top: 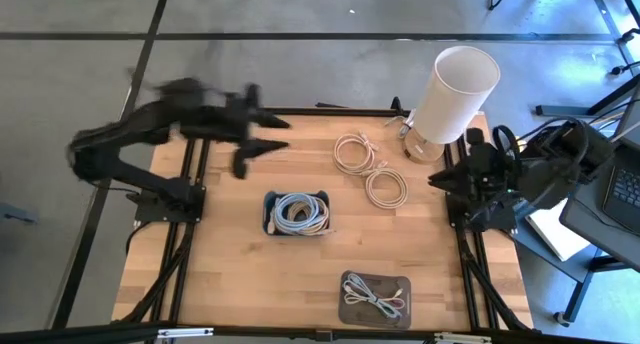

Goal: Pick & Place USB Port
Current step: Put the brown charger cable into the blue bin

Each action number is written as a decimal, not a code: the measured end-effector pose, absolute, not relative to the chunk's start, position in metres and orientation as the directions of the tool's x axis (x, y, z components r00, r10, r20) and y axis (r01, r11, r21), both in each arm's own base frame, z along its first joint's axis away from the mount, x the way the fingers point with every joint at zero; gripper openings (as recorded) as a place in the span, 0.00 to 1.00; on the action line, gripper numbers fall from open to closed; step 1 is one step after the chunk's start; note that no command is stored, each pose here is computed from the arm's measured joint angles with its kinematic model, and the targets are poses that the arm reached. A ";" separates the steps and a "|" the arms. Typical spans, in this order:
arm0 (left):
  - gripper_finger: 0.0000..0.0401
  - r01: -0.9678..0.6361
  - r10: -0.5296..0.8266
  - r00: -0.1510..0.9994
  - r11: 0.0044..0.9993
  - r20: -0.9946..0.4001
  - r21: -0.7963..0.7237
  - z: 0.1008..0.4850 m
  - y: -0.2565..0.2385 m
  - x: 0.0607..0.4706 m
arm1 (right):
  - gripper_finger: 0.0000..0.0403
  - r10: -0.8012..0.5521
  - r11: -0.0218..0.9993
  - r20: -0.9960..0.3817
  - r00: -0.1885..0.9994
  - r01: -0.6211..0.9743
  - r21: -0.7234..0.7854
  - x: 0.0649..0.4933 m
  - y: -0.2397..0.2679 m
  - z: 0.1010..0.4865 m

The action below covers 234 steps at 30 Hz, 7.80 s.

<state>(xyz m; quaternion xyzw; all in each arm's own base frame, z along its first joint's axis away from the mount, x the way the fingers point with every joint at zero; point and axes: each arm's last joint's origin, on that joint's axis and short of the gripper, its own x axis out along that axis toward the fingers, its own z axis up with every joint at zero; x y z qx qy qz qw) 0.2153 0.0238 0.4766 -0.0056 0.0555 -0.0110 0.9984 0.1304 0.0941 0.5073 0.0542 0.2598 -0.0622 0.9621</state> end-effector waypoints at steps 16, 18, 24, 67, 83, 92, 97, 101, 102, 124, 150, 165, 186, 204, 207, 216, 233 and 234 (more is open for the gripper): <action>0.46 -0.222 0.225 0.970 0.974 -0.091 0.038 0.451 -0.042 0.186 | 0.11 0.038 0.981 -0.529 0.848 0.068 0.179 0.092 0.090 0.508; 0.46 -0.267 0.269 0.959 0.963 -0.093 0.034 0.441 -0.041 0.187 | 0.11 0.045 0.975 -0.526 0.850 0.077 0.207 0.090 0.089 0.508; 0.46 -0.302 0.303 0.953 0.953 -0.028 0.041 0.436 -0.029 0.159 | 0.11 -0.027 0.973 -0.493 0.869 0.136 0.187 0.093 0.091 0.508; 0.46 -0.328 0.311 0.941 0.934 0.131 0.139 0.407 0.010 0.098 | 0.15 -0.221 0.945 -0.716 0.662 0.326 0.010 0.210 -0.033 0.428; 0.46 -0.453 0.457 0.889 0.886 -0.025 0.094 0.392 0.025 0.115 | 0.15 -0.030 0.828 -0.840 0.542 0.484 0.283 0.144 -0.004 0.315; 0.46 -0.511 0.512 0.859 0.854 0.009 0.097 0.395 0.032 0.115 | 0.15 0.020 0.810 -0.857 0.515 0.494 0.316 0.157 0.000 0.238; 0.46 -0.514 0.515 0.857 0.853 0.011 0.087 0.395 0.033 0.116 | 0.15 0.025 0.842 -0.818 0.574 0.430 0.327 0.162 0.000 0.212; 0.46 -0.514 0.516 0.857 0.852 0.003 0.099 0.394 0.033 0.118 | 0.16 0.025 0.845 -0.790 0.613 0.409 0.344 0.165 0.000 0.199; 0.46 -0.514 0.517 0.856 0.851 0.000 0.106 0.394 0.034 0.119 | 0.16 0.026 0.849 -0.789 0.613 0.403 0.341 0.165 0.000 0.197; 0.46 -0.535 0.548 0.836 0.823 -0.019 0.193 0.392 0.036 0.124 | 0.42 -0.062 0.902 -0.903 0.424 0.412 0.132 0.204 -0.003 0.141; 0.46 -0.551 0.554 0.832 0.830 -0.019 0.085 0.392 0.036 0.124 | 0.07 -0.120 0.827 -0.922 0.369 0.550 0.113 0.212 -0.003 0.135; 0.46 -0.522 0.518 0.851 0.852 -0.086 -0.034 0.385 0.035 0.125 | 0.07 -0.345 0.846 -0.651 0.675 0.525 0.096 0.218 0.023 0.337; 0.46 0.177 -0.158 0.984 0.926 0.086 -0.333 0.388 0.030 0.203 | 0.07 -0.213 0.973 -0.262 0.941 0.228 0.028 0.282 0.025 0.414; 0.46 0.379 -0.311 0.920 0.863 0.239 -0.335 0.366 0.070 0.270 | 0.07 -0.083 0.990 -0.121 0.989 0.095 0.101 0.304 0.030 0.420; 0.46 0.381 -0.310 0.918 0.862 0.249 -0.333 0.362 0.075 0.275 | 0.07 -0.062 0.992 -0.107 0.992 0.073 0.105 0.309 0.031 0.419; 0.46 0.453 -0.372 0.883 0.836 0.287 -0.310 0.373 0.080 0.285 | 0.07 -0.048 0.993 -0.136 0.990 0.063 0.102 0.320 0.027 0.409; 0.45 0.490 -0.418 0.862 0.833 0.286 -0.257 0.379 0.075 0.291 | 0.07 -0.057 0.994 -0.135 0.989 0.069 0.084 0.322 0.022 0.408; 0.43 0.486 -0.416 0.863 0.838 0.287 -0.249 0.379 0.075 0.291 | 0.07 -0.057 0.994 -0.136 0.989 0.069 0.084 0.322 0.022 0.408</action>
